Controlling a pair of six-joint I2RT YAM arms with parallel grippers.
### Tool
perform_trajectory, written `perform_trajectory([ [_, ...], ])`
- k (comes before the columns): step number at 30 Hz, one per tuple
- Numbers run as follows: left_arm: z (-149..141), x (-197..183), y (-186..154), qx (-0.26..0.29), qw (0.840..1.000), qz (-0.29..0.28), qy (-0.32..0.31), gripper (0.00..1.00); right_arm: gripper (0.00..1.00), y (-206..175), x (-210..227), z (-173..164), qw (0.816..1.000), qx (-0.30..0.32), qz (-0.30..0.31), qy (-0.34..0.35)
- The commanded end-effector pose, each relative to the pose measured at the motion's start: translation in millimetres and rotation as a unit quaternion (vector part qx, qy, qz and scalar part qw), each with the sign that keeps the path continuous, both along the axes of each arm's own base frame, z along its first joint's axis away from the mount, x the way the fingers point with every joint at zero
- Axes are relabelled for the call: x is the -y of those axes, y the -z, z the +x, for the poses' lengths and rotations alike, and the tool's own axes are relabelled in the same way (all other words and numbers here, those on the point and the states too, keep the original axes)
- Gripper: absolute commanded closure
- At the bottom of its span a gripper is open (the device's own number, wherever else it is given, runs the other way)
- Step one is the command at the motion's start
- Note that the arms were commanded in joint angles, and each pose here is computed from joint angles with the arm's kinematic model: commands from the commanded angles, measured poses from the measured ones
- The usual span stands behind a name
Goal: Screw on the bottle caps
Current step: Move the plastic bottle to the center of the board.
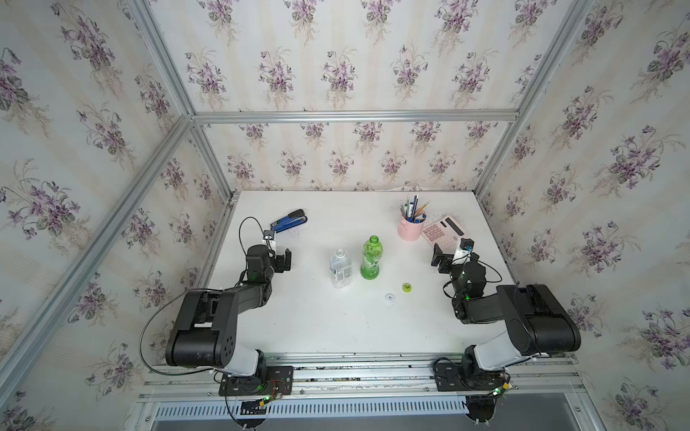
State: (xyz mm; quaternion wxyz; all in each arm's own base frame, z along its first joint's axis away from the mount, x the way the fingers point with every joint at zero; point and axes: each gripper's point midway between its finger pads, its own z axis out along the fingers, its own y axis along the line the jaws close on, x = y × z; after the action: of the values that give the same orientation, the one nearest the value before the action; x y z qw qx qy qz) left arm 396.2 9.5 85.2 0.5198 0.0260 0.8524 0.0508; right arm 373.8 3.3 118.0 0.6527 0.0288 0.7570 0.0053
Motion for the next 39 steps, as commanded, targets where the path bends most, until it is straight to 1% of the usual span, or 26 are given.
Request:
perform_trajectory([
  [1, 3.5, 0.2, -5.0, 0.010, 1.000, -0.001, 0.001, 0.00, 0.00, -5.7, -0.5, 1.0, 1.000, 0.011, 0.001, 0.000],
  [22, 2.7, 0.2, -5.8, 0.012, 1.000, 0.000, 0.001, 0.00, 0.00, -6.5, -0.2, 1.0, 1.000, 0.012, 0.001, 0.000],
  [24, 2.3, 4.5, -11.4, 0.013, 1.000, 0.000, 0.014, 0.00, 0.00, -6.4, -0.9, 0.7, 1.000, 0.012, 0.002, -0.001],
  [25, 0.0, 3.1, -17.0, 0.016, 1.000, 0.000, 0.009, 0.00, 0.00, -8.0, -1.2, 0.2, 1.000, 0.016, 0.001, -0.003],
  [27, -11.0, -1.3, -38.3, 0.049, 0.999, 0.000, -0.005, 0.00, 0.00, -18.6, -7.0, -6.6, 0.999, 0.030, -0.005, -0.016],
  [28, -17.3, -2.2, -46.5, 0.062, 0.998, 0.000, -0.008, 0.00, 0.00, -23.8, -5.5, -9.9, 0.999, 0.033, -0.006, -0.009],
  [30, -28.7, -1.3, -70.7, 0.080, 0.997, -0.010, -0.009, 0.00, 0.00, -34.0, -7.2, -10.8, 1.000, 0.021, 0.004, -0.011],
  [31, -32.3, 2.5, -82.5, 0.088, 0.996, -0.017, 0.001, 0.00, 0.00, -37.8, -10.1, -9.5, 1.000, 0.010, 0.009, -0.017],
  [33, -40.1, 15.2, -109.5, 0.106, 0.993, -0.036, 0.027, 0.00, 0.00, -60.7, -24.7, -6.6, 0.998, -0.008, 0.034, -0.042],
  [35, -46.5, 30.7, -131.5, 0.117, 0.990, -0.061, 0.055, 0.00, 0.00, -80.8, -34.8, -7.3, 0.997, -0.020, 0.042, -0.057],
  [37, -54.4, 68.2, -154.6, 0.126, 0.979, -0.096, 0.126, 0.00, 0.01, -105.1, -53.9, -10.6, 0.994, -0.039, 0.054, -0.088],
  [38, -60.5, 89.7, -163.0, 0.125, 0.973, -0.101, 0.165, 0.00, 0.02, -114.1, -65.5, -12.7, 0.991, -0.049, 0.058, -0.110],
  [39, -68.5, 112.4, -170.1, 0.119, 0.968, -0.093, 0.199, 0.00, 0.02, -123.4, -80.2, -15.8, 0.987, -0.060, 0.062, -0.134],
])
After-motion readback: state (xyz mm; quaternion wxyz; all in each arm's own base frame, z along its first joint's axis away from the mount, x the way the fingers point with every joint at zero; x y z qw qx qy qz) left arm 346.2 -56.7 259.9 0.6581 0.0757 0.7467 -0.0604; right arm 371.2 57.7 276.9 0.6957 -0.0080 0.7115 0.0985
